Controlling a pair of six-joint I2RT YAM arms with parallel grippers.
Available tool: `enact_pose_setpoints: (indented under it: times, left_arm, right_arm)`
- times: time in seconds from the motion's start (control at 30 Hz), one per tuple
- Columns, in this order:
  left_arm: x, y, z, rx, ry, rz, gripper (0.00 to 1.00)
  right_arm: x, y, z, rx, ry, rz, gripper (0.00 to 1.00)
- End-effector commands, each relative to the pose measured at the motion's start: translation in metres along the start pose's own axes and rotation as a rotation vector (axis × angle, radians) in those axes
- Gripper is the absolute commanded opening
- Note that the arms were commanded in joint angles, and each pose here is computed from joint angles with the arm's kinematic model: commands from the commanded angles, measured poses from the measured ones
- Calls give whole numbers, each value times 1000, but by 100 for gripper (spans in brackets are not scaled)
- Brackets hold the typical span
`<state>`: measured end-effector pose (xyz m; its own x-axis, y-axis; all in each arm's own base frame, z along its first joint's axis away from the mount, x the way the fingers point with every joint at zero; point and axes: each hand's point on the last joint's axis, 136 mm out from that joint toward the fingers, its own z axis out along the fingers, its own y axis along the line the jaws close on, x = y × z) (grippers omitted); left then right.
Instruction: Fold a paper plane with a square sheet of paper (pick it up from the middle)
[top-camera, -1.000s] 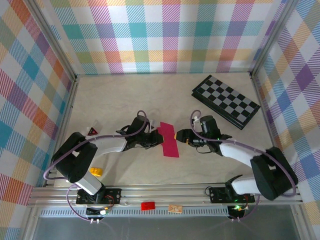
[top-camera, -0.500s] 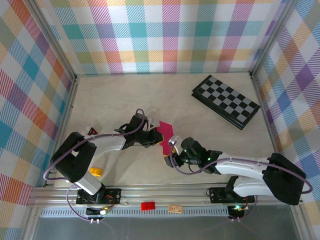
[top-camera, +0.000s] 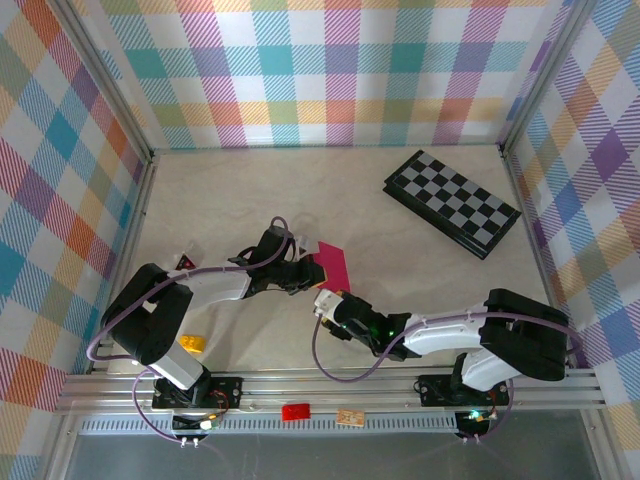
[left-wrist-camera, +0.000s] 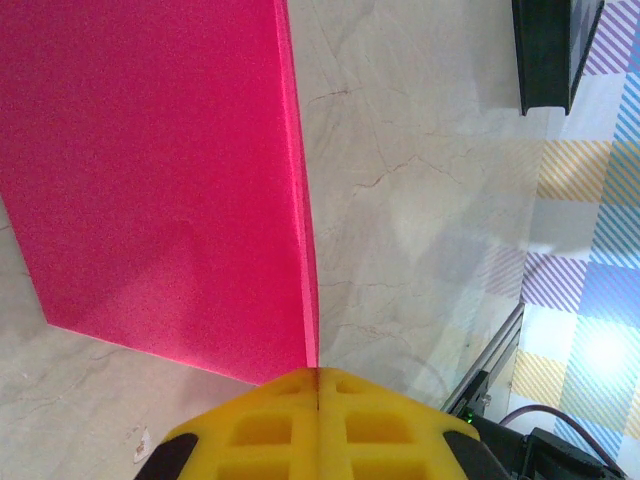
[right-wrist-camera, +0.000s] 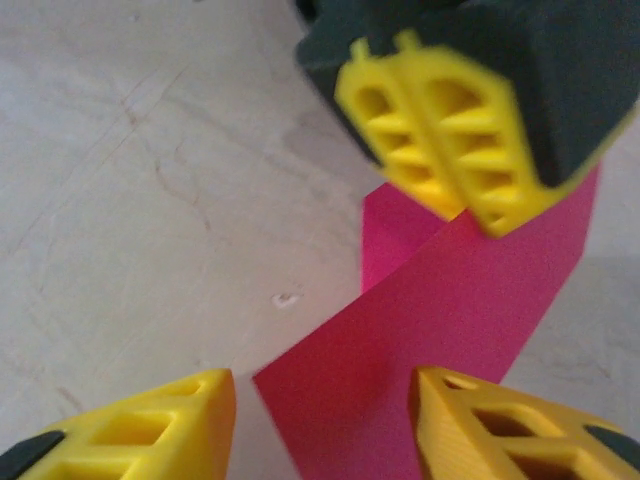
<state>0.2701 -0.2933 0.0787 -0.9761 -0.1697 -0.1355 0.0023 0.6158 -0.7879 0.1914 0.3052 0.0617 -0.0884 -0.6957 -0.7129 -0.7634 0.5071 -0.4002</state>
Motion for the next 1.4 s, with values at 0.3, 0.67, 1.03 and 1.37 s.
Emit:
enact_pose_setpoints:
  times: [0.3, 0.67, 1.03, 1.37]
  left_arm:
    - [-2, 1, -1, 6, 6, -2, 2]
    - [-3, 1, -1, 5, 3, -4, 2]
    - [-2, 2, 0, 2, 6, -5, 2]
    - [-3, 7, -4, -27, -12, 5, 7]
  right_arm:
    - [-12, -10, -14, 31, -61, 16, 32]
    - [-14, -9, -14, 20, -65, 54, 24]
    - [-18, -11, -15, 30, -77, 68, 19]
    - [-17, -6, -17, -8, -73, 100, 9]
